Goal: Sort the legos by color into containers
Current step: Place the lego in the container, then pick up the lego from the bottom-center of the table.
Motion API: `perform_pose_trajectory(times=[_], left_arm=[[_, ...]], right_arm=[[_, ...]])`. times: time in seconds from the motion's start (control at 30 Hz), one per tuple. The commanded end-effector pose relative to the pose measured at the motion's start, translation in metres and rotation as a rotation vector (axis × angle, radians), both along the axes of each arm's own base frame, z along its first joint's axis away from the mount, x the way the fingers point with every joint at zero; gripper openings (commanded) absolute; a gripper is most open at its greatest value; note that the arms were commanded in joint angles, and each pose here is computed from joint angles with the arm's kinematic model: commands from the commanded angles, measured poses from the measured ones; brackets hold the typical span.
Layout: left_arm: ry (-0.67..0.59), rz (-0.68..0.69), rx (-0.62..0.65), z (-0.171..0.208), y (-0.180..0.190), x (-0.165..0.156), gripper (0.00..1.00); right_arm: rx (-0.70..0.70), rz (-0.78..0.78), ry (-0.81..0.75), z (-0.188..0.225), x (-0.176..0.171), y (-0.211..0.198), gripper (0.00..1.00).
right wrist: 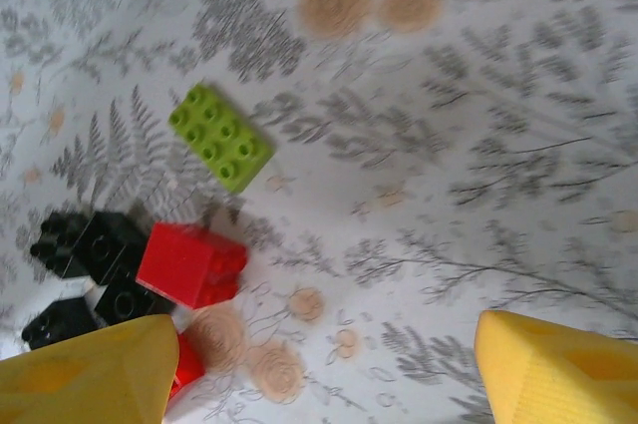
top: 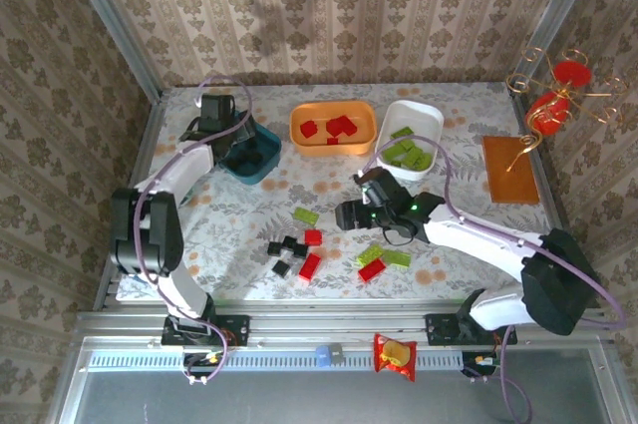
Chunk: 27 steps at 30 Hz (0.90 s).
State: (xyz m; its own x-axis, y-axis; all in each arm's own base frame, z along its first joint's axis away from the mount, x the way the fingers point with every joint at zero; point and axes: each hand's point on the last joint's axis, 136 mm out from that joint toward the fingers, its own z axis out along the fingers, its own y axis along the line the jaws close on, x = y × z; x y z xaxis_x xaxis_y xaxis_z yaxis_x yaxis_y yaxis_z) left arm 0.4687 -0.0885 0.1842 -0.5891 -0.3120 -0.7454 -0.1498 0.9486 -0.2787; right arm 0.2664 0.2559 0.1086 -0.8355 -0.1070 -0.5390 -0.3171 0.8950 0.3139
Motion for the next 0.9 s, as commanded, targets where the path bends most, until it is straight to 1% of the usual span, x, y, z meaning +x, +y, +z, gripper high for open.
perform_pose_trajectory(times=[0.0, 0.07, 0.2, 0.33, 0.4, 0.6, 0.87], left_arm=[[-0.101, -0.091, -0.065, 0.038, -0.035, -0.030, 0.95], [-0.107, -0.131, -0.073, 0.035, -0.049, -0.053, 1.00], [-0.118, -0.218, -0.052, 0.022, -0.077, -0.105, 1.00], [-0.125, -0.224, -0.030, 0.005, -0.074, -0.146, 1.00], [-0.137, -0.240, -0.033, 0.000, -0.072, -0.162, 1.00], [-0.154, -0.261, -0.028, -0.004, -0.063, -0.190, 1.00], [-0.124, -0.272, -0.002, -0.015, -0.060, -0.197, 1.00]], right_arm=[[0.020, 0.083, 0.029, -0.007, -0.006, 0.031, 0.80], [0.015, 0.122, 0.047, -0.014, -0.009, 0.045, 0.79], [-0.025, 0.166, 0.073, -0.031, -0.014, 0.068, 0.80], [-0.065, 0.112, 0.079, -0.044, -0.008, 0.076, 0.86], [-0.073, 0.105, 0.086, -0.049, -0.007, 0.081, 0.86], [-0.115, 0.086, 0.099, -0.062, -0.003, 0.087, 0.85], [-0.187, 0.058, 0.118, -0.079, 0.002, 0.081, 0.77]])
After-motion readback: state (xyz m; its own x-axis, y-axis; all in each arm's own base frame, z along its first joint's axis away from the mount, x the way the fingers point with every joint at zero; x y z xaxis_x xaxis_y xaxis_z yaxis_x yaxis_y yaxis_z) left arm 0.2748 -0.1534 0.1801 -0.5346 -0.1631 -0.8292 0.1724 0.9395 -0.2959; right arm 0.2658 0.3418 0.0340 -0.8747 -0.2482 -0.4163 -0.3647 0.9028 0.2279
